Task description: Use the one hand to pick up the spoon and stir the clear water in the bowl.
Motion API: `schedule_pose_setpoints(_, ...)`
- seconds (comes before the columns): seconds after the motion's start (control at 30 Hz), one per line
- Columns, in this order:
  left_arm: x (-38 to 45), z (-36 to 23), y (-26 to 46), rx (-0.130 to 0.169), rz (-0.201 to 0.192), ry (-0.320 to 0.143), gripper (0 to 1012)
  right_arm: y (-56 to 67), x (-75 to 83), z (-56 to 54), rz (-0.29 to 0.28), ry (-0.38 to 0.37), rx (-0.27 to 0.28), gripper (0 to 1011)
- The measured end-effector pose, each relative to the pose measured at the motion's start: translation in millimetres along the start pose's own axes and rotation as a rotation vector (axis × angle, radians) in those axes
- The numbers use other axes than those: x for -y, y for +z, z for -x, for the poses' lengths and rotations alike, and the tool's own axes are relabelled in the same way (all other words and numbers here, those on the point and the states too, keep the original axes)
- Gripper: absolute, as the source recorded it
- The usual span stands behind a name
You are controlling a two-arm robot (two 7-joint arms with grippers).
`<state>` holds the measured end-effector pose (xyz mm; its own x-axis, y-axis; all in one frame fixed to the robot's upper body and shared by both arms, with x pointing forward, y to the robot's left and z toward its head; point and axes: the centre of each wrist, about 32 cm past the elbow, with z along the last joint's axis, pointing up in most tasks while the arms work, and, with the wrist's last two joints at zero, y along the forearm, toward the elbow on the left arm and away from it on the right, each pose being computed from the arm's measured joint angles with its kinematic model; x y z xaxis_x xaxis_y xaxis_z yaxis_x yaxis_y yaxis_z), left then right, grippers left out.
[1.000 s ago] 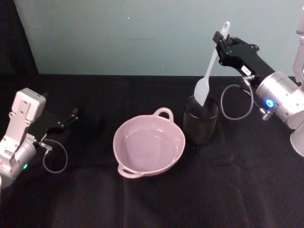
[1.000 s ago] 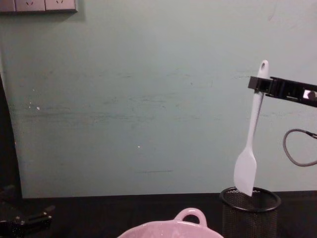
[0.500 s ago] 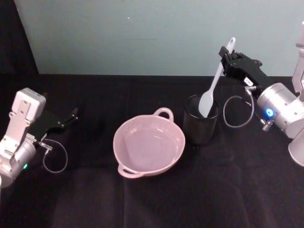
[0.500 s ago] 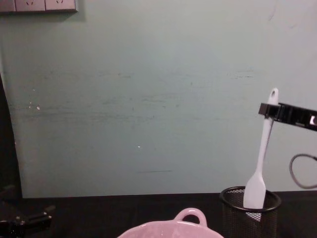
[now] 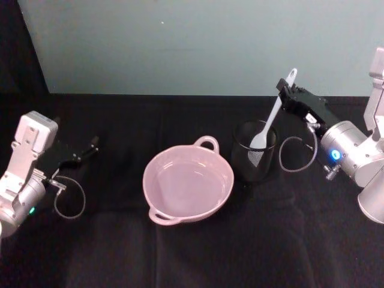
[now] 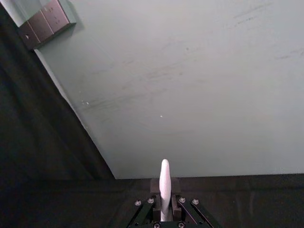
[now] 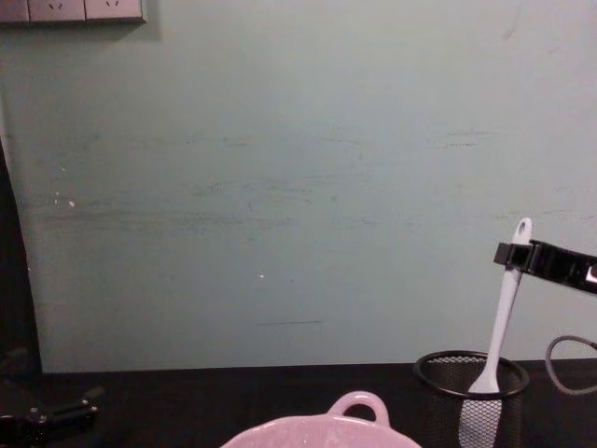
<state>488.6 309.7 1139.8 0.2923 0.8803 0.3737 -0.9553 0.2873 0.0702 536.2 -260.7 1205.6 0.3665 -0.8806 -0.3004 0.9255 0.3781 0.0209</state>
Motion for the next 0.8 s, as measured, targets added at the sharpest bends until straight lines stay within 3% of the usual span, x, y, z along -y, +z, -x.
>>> schedule_pose_setpoints(0.8,0.0,0.0,0.0,0.0,0.0,0.0,1011,-10.0,1.9,-5.3,0.027,-0.003,-0.023,125)
